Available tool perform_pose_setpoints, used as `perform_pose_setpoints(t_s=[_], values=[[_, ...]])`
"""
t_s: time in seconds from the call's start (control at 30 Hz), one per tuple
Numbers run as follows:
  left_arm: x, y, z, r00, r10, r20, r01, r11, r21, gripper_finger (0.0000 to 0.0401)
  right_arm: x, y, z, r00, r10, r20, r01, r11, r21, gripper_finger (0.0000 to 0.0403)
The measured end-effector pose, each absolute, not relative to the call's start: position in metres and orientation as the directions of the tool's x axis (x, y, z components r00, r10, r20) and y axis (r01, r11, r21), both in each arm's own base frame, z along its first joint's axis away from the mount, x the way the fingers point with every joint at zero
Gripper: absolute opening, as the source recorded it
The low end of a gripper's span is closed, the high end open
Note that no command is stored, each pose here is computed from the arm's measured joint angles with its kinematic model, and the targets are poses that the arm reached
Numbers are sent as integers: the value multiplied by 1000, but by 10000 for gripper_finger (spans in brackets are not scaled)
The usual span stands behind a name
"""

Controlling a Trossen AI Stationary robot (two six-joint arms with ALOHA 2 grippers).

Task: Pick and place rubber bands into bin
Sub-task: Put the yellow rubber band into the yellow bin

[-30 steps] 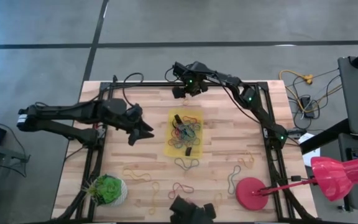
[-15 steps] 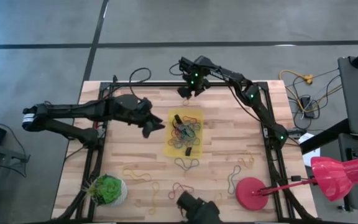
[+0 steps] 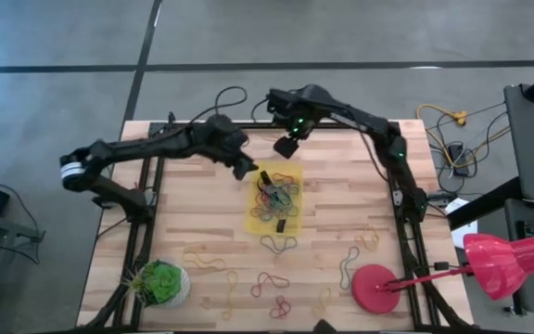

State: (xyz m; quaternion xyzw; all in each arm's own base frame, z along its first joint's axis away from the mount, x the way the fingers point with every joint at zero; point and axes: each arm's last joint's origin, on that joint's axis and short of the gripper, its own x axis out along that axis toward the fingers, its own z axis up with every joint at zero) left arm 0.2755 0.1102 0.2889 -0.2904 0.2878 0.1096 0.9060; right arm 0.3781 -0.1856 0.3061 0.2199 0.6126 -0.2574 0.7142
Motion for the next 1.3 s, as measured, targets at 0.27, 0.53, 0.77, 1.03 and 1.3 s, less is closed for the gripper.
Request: perform_pose_setpoints(t_s=[0.27, 0.53, 0.77, 1.03, 1.3], values=[[312, 158, 275, 749, 48, -660, -256, 941, -223, 170, 326, -160, 343, 145, -176, -974, 660, 751, -38, 224], [338, 207, 251, 554, -17, -832, -152, 981, -121, 170, 283, -123, 338, 186, -185, -965, 736, 677, 11, 224], [349, 251, 236, 451, -7, -892, -217, 969, -117, 170, 262, -102, 323, 262, -205, -943, 787, 611, 87, 224], [361, 275, 245, 428, 158, -890, -177, 980, 89, 170, 250, -95, 316, 276, -212, -937, 807, 581, 107, 224], [349, 263, 250, 342, 82, -936, -347, 937, -45, 170, 279, -117, 304, 411, -224, -883, 829, 495, 260, 224]])
